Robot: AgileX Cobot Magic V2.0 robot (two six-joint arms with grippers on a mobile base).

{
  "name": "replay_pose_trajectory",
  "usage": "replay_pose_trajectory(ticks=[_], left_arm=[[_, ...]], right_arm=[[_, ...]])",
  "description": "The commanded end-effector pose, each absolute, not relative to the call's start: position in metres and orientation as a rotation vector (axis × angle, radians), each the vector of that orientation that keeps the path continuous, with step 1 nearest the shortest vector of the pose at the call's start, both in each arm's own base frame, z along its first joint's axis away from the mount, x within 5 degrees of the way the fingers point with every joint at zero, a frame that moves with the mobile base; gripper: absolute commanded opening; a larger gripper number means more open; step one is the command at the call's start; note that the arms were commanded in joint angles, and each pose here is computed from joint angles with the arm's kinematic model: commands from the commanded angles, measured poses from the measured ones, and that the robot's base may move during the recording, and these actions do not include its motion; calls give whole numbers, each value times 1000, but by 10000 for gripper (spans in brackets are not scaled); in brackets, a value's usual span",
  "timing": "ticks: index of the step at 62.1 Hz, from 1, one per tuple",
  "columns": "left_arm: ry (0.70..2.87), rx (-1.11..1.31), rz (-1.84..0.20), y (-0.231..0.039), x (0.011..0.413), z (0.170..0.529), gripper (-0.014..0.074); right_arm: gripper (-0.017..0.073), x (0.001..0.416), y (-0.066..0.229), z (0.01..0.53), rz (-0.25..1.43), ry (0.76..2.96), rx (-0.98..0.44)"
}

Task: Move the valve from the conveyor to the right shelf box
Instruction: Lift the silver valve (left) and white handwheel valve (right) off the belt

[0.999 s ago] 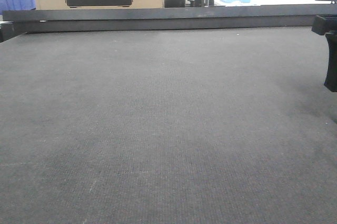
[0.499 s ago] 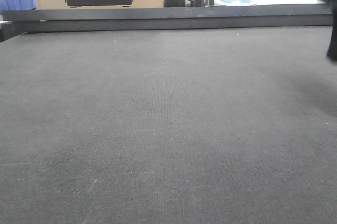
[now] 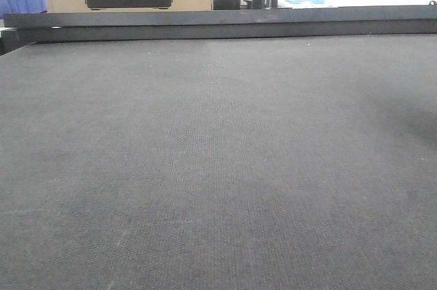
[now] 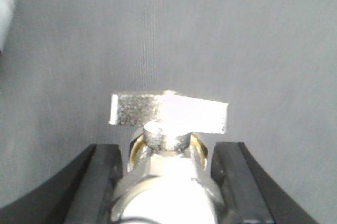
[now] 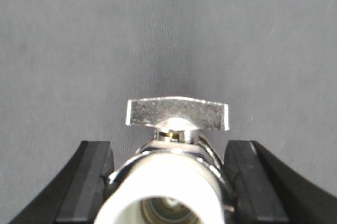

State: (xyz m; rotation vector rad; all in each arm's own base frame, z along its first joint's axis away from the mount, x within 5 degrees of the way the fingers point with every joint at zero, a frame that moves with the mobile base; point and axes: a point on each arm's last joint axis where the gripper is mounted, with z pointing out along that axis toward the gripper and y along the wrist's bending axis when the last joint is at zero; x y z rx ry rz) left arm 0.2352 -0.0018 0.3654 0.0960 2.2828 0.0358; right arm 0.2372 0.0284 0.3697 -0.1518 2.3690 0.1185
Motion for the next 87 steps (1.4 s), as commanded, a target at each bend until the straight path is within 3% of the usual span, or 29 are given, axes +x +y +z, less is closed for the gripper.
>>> replay_pose_trajectory(ticks=[1,28,43,87], left_arm=[[2123,76,10,-4,215,376,-111],[1886,66,17,-2,125,358,-111],[1767,63,19,-2,90,366,-111],[1732,62,20,-2,82,369,-111]], right_arm=[[-162,227,25,377,96,2213,-144],[-162,161,18,364,91,1936,-115],[-162,130,15,373,92,1831,-110],[-162,118,14,378,93,1786,-109]])
